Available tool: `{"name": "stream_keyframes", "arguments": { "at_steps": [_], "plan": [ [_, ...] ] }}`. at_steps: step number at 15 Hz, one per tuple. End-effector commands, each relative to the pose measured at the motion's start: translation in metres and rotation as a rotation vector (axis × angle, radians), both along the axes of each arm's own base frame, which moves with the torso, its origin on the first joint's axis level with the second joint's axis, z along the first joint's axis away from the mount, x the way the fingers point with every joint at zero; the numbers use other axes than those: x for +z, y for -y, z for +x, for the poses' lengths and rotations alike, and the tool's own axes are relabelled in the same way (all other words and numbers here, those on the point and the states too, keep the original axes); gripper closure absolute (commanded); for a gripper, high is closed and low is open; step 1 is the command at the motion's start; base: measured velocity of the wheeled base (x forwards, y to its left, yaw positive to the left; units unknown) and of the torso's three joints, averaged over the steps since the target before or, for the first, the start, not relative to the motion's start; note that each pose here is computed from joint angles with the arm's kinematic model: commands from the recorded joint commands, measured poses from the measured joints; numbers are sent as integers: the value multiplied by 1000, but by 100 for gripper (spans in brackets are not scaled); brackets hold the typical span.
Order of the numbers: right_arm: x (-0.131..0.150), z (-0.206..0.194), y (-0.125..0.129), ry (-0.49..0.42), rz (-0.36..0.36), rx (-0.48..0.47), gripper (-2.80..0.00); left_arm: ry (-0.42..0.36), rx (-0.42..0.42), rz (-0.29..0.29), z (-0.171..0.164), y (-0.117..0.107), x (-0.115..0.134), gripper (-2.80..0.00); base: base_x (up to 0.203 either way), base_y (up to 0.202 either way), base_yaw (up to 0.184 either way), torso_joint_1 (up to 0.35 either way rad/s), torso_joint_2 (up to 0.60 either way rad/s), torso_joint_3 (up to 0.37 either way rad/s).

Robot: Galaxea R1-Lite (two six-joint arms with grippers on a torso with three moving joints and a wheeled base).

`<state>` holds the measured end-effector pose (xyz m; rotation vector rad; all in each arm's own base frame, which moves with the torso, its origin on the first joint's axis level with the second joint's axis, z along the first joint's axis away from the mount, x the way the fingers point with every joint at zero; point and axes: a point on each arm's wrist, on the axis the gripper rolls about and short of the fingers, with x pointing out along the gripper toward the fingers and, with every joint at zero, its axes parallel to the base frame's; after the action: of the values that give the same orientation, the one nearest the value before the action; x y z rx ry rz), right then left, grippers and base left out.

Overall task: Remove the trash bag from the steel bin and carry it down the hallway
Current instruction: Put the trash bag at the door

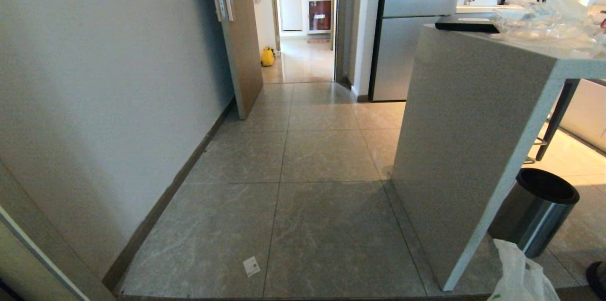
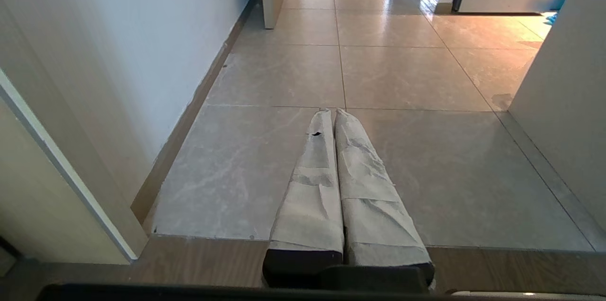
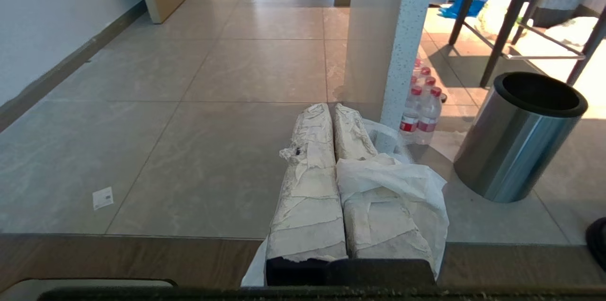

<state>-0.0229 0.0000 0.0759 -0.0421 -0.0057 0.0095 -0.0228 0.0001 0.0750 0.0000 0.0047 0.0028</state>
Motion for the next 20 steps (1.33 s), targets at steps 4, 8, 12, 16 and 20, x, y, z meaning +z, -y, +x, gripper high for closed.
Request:
{"name": "stream_keyframes", "arguments": {
  "at_steps": [4, 8, 12, 16, 20],
  "plan": [
    [0, 0, 0, -1, -1, 1, 0, 0, 0, -2, 0, 0, 0, 0, 0, 0, 0, 0, 0, 0],
    [0, 0, 0, -1, -1, 1, 0, 0, 0, -2, 0, 0, 0, 0, 0, 0, 0, 0, 0, 0],
    [0, 0, 0, -1, -1, 1, 0, 0, 0, -2, 0, 0, 0, 0, 75, 0, -1, 1, 1, 2],
    [0, 0, 0, -1, -1, 1, 0, 0, 0, -2, 0, 0, 0, 0, 191, 0, -1, -2, 3, 4],
    [0, 0, 0, -1, -1, 1, 0, 0, 0, -3, 0, 0, 0, 0, 188, 0, 1, 2, 4, 5]
  ]
}}
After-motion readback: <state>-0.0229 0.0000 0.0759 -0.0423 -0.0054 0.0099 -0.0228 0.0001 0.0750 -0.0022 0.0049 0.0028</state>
